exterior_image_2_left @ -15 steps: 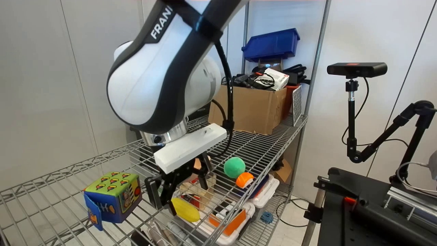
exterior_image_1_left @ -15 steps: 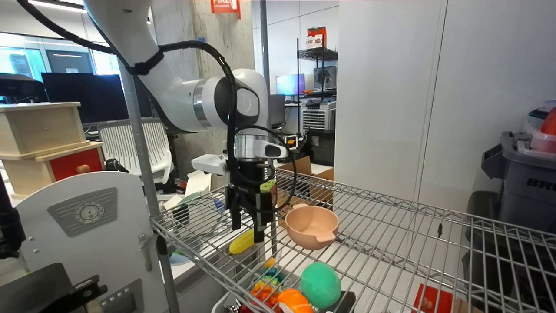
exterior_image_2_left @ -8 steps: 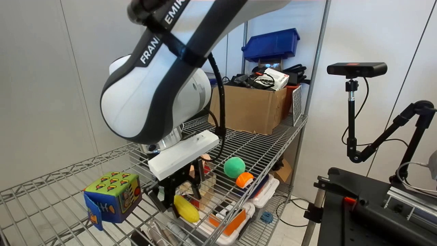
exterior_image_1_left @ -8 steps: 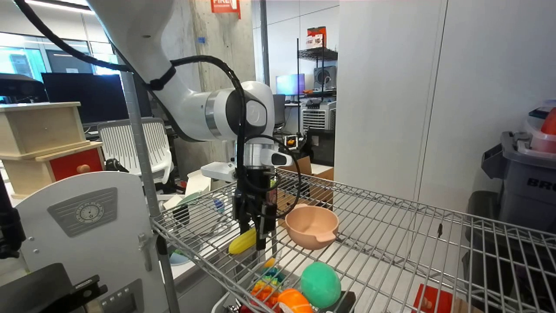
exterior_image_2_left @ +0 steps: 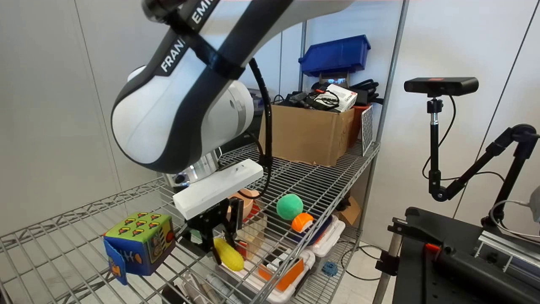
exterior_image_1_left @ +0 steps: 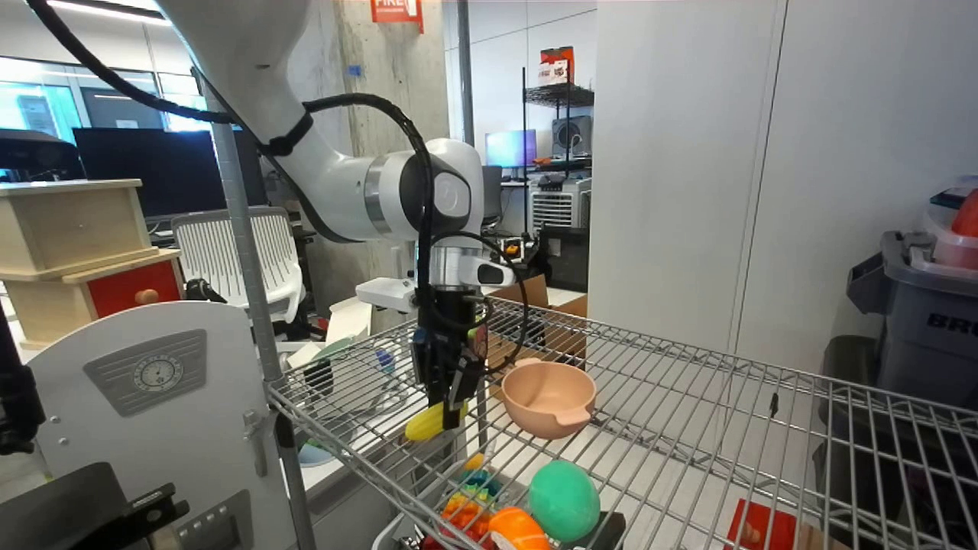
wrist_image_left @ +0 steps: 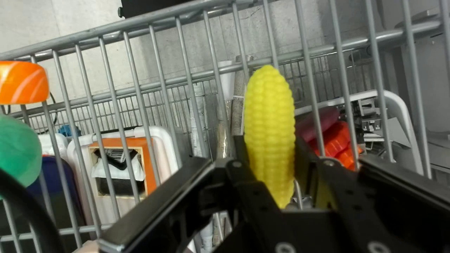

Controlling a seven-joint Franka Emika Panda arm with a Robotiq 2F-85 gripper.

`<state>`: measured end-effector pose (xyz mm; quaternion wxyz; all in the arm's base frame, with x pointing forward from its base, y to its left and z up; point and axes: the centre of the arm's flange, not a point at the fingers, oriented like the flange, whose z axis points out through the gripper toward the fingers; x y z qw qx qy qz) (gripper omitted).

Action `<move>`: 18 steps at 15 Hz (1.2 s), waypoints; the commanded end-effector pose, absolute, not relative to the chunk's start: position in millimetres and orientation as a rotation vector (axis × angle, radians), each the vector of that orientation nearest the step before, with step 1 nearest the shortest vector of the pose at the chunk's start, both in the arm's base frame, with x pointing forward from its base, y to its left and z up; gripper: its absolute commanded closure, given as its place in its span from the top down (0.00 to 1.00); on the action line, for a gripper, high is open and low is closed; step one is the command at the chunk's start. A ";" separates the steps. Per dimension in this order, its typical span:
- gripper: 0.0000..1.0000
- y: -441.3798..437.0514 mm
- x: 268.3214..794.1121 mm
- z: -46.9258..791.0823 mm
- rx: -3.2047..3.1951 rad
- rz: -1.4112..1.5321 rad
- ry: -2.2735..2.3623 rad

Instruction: Move the corn to the right.

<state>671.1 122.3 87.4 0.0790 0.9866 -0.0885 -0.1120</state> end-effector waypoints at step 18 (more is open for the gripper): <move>0.10 -113.9 761.4 393.8 3.085 -0.238 -1.050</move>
